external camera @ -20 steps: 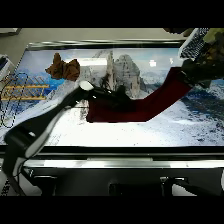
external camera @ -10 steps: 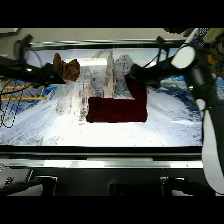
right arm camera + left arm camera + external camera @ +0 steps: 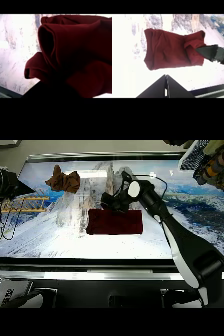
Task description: Fold the clothes and pants, and hang the long-sleeved shirts on hangers.
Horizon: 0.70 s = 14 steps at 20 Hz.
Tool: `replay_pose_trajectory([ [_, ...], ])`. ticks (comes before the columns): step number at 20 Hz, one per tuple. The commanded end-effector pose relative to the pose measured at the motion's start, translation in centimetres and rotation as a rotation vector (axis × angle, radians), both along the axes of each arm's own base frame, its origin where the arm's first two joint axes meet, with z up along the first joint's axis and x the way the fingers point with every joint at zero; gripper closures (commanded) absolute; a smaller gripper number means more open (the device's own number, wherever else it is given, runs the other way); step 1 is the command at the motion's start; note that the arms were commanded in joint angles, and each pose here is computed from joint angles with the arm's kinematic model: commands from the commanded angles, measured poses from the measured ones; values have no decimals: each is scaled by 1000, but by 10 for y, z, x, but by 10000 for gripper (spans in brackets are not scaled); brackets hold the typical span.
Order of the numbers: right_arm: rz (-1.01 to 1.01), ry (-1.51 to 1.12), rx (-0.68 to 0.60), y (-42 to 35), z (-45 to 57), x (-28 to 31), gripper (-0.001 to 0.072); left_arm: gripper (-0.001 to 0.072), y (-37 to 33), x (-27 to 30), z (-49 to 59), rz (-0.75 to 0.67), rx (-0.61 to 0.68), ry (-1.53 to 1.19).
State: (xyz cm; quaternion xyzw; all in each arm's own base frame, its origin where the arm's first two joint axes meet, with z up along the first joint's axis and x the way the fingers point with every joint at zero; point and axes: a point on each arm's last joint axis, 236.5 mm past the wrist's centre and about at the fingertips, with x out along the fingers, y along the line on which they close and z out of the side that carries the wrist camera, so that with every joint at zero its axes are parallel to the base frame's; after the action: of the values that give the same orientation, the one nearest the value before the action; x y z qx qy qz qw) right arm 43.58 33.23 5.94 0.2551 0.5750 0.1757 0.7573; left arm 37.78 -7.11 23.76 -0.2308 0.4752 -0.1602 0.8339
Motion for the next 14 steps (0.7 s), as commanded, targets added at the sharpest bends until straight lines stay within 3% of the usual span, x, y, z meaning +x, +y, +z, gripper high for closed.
replay_pose_trajectory([
  [1, -9, 51, 33, 17, -21, -1, 687, 692, 4, -2, 2, 8, 7, -6],
  [2, -9, 59, 39, 19, -23, -1, 681, 691, 4, -2, 2, 9, 7, -6],
  [4, -9, 64, 41, 19, -24, -1, 595, 691, 4, -1, 2, 9, 6, -6],
  [8, 18, 111, 131, 37, -12, -13, 298, 692, 4, 0, 1, 10, 6, -4],
  [11, 104, 132, 219, 52, 10, -33, 268, 691, 5, 2, 0, 14, 4, -6],
  [14, 106, 64, 220, 34, 42, -30, 268, 691, 5, 4, 1, 19, 2, -12],
])
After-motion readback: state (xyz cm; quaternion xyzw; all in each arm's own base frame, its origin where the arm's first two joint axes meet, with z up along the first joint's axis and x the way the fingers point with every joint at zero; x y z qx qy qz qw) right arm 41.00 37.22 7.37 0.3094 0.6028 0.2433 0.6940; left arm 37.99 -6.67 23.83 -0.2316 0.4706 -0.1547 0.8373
